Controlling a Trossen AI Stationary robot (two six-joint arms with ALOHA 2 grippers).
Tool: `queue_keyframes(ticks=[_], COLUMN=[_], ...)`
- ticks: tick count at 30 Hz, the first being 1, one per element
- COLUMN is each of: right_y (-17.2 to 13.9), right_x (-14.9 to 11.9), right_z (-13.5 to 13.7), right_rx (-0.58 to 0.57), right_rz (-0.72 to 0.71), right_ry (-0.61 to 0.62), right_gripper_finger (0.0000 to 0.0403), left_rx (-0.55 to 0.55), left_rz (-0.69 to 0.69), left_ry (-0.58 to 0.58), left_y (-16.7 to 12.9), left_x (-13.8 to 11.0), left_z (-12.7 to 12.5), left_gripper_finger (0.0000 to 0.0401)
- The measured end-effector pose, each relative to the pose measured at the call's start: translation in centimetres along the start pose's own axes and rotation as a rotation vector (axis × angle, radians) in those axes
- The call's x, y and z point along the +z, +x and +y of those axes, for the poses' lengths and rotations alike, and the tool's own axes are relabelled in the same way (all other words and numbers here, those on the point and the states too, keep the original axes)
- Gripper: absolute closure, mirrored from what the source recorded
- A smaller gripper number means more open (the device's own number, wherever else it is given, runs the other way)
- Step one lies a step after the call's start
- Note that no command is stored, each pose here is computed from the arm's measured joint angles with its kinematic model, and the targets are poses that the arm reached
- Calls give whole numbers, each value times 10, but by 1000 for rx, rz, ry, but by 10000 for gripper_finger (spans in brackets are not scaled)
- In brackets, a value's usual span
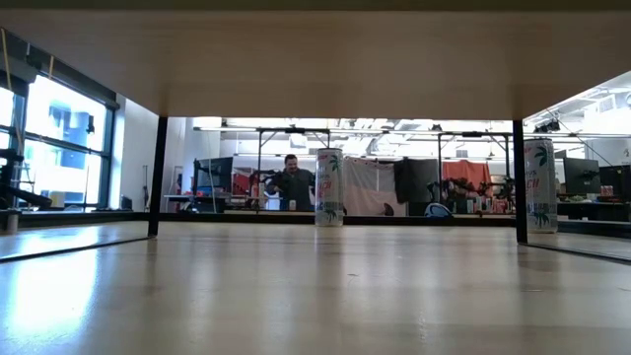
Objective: Place canned beverage on shelf
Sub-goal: Put the bottom white-pink soda can on the shelf
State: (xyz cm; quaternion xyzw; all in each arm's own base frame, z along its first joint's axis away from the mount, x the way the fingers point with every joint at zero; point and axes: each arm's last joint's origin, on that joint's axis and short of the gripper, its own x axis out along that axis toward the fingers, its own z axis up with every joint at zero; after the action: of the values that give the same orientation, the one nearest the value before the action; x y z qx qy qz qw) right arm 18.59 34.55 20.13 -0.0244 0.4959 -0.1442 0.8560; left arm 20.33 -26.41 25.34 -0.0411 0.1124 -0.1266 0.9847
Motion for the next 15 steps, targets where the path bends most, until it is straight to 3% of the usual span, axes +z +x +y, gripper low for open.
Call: queue_keyframes(ticks=[15], right_y=[16], right_x=[13], right_z=[19], right_rx=[168], right_rz=[-138], right_ry=[12], right_gripper_finger=[281], left_rx=[-43], left_rz=[28], left_ry=[-8], left_y=[4], left_x=[-3], left_z=[1], left_gripper_finger=[71])
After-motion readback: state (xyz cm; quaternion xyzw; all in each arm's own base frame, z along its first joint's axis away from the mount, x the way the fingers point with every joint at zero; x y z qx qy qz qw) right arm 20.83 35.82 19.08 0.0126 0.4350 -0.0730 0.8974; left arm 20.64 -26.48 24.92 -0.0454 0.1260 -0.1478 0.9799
